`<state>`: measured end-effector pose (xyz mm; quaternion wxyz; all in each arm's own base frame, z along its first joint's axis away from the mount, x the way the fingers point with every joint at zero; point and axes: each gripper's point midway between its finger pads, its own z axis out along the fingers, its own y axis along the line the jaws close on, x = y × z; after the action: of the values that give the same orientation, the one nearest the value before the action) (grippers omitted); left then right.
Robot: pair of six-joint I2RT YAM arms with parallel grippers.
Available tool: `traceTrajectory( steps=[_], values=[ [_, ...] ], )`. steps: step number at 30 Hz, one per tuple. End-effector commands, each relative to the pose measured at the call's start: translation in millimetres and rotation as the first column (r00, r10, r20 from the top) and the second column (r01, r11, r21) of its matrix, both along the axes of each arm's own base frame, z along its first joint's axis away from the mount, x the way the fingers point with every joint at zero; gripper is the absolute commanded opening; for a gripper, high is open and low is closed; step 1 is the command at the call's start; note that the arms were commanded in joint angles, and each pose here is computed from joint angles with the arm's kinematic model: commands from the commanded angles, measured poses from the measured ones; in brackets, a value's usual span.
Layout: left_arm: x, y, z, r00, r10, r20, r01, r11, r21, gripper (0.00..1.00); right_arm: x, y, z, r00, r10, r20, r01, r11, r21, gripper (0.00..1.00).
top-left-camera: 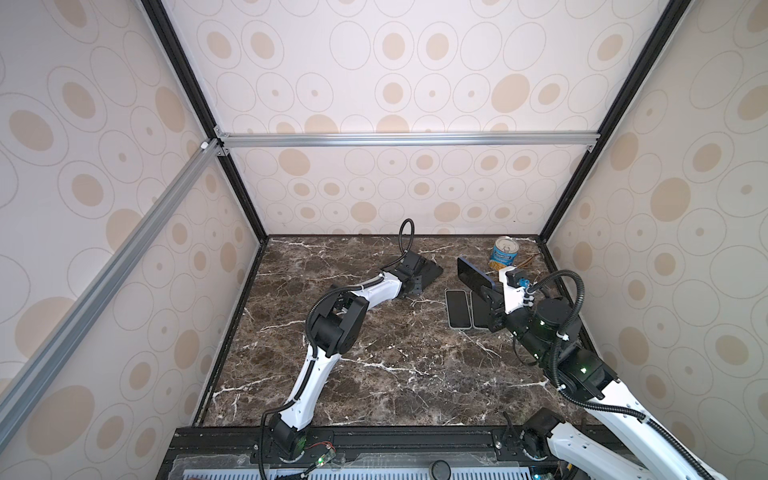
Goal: Put the phone into the phone case
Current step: 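Grasp the black phone case with the left gripper while the right holds the phone, then drag the black case nearer with the left gripper while the right lowers the phone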
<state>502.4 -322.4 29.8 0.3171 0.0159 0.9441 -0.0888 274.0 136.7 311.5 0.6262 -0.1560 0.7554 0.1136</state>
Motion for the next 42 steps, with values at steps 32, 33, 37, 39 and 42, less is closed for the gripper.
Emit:
traceTrajectory(
  steps=[32, 33, 37, 39, 42],
  values=[
    [-100.2, 127.1, -29.2, 0.988, -0.027, -0.155, 0.057, 0.980, 0.193, 0.13, 7.2, 17.5, 14.6, 0.997, 0.055, -0.061, -0.049, 0.995, 0.087, 0.00],
    [-106.1, 127.8, -31.1, 0.986, -0.037, -0.162, 0.068, 0.980, 0.187, 0.12, 8.7, 20.1, 13.0, 0.996, 0.062, -0.072, -0.055, 0.994, 0.096, 0.00],
    [-130.7, 135.8, -34.8, 0.981, -0.061, -0.185, 0.093, 0.981, 0.169, 0.11, 13.6, 33.4, 11.8, 0.989, 0.104, -0.102, -0.089, 0.986, 0.141, 0.00],
    [-143.1, 142.9, -36.7, 0.979, -0.062, -0.194, 0.096, 0.980, 0.173, 0.11, 15.4, 38.5, 12.9, 0.987, 0.121, -0.110, -0.103, 0.982, 0.157, 0.00],
    [-159.5, 150.6, -35.8, 0.978, -0.071, -0.198, 0.105, 0.980, 0.167, 0.10, 18.5, 43.3, 12.5, 0.984, 0.133, -0.122, -0.111, 0.978, 0.174, 0.00]
  ],
)
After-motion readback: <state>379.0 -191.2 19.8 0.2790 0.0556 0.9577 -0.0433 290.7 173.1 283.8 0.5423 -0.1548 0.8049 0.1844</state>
